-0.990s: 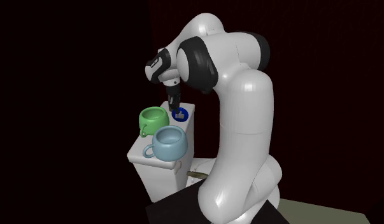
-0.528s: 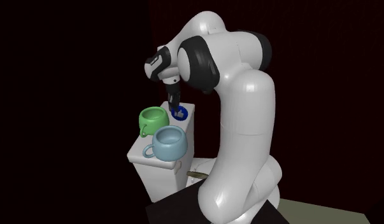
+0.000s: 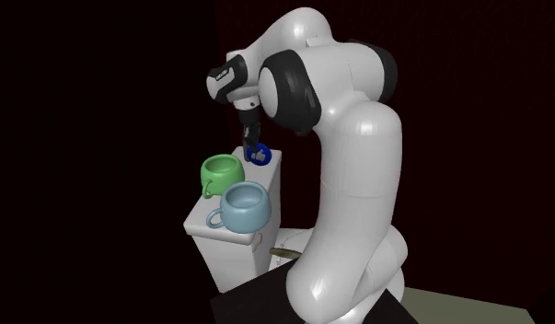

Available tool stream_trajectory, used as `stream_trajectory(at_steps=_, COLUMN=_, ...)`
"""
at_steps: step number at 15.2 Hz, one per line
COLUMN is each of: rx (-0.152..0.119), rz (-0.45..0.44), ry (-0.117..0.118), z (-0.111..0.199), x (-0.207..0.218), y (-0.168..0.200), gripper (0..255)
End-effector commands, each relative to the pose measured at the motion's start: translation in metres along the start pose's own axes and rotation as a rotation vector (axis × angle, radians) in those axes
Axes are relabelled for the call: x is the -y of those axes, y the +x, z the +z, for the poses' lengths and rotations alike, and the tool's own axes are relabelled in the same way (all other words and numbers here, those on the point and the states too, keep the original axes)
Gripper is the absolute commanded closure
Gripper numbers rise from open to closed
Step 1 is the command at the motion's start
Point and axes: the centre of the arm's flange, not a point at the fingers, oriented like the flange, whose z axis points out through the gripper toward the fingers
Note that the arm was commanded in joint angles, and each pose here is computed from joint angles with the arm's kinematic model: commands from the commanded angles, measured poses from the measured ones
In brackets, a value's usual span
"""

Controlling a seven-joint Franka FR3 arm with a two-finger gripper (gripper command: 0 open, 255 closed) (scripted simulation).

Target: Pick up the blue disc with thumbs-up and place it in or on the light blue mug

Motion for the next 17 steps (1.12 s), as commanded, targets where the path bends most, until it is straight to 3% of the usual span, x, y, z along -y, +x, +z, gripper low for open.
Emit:
stream_trajectory(at_steps=1, rx=0.0, rz=0.0, ry=0.0, z=-0.01, x=0.002, y=-0.002, gripper=255)
stream_trajectory(at_steps=17, rx=0.0, rz=0.0, ry=0.0, z=-0.094, x=0.003, y=-0.012, gripper=255)
